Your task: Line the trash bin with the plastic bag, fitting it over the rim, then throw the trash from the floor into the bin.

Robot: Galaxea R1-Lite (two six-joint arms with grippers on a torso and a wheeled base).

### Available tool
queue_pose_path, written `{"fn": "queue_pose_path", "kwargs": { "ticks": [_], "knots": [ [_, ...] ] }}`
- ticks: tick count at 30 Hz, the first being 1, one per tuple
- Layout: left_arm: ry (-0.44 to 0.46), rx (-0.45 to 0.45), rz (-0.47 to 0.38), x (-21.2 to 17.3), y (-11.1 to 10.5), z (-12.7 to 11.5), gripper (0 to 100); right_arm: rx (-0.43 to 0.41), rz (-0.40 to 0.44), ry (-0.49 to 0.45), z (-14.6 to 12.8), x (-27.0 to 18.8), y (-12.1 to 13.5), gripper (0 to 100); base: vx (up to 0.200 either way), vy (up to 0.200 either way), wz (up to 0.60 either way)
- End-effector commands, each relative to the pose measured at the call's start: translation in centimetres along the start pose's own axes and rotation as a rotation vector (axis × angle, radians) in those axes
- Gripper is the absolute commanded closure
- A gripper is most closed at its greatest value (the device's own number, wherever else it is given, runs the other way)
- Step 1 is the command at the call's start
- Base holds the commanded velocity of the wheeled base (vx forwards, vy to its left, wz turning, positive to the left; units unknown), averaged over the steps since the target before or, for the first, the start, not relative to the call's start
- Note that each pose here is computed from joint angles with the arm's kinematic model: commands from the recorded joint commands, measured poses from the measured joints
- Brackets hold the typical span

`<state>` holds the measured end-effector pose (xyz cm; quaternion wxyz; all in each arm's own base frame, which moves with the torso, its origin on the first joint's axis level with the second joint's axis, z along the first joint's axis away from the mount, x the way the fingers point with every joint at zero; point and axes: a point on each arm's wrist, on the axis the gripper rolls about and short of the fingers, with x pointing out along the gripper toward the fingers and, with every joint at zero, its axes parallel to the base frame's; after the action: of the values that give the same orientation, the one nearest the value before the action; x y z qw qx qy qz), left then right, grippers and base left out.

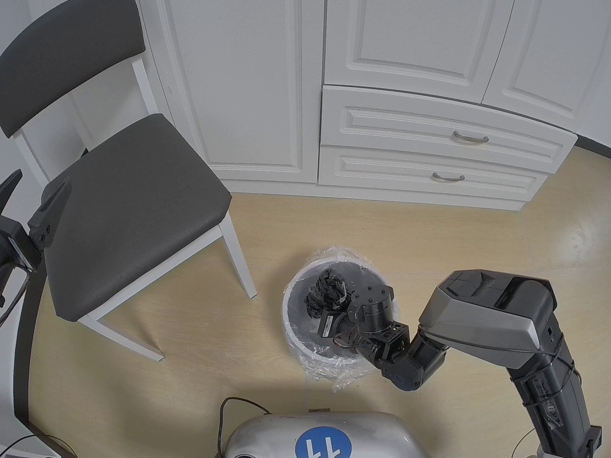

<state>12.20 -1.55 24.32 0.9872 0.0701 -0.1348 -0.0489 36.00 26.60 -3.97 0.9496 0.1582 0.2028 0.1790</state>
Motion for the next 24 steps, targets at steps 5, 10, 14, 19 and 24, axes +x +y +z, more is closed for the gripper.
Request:
{"fn": "queue_pose_path", "kwargs": {
  "ticks": [5,10,14,19,24],
  "knots": [
    [0.000,0.000,0.000,0.0,0.0,0.0,0,-0.024,0.006,0.059,-0.7,-1.2,1.0,100,0.000,0.000,0.00],
    [-0.001,0.000,0.001,0.0,0.0,0.0,0,-0.051,-0.016,0.144,-0.5,-2.3,1.9,100,0.000,0.000,0.00],
    [-0.001,0.000,0.001,0.0,0.0,0.0,0,-0.056,-0.022,0.162,-0.6,-2.7,1.9,100,0.000,0.000,0.00],
    [-0.001,0.000,0.001,0.0,0.0,0.0,0,-0.066,-0.016,0.174,-0.7,-3.2,2.2,100,0.000,0.000,0.00],
    [-0.001,0.000,0.001,0.0,0.0,0.0,0,-0.085,0.005,0.199,-0.8,-4.3,2.7,100,0.000,0.000,0.00]
  ]
}}
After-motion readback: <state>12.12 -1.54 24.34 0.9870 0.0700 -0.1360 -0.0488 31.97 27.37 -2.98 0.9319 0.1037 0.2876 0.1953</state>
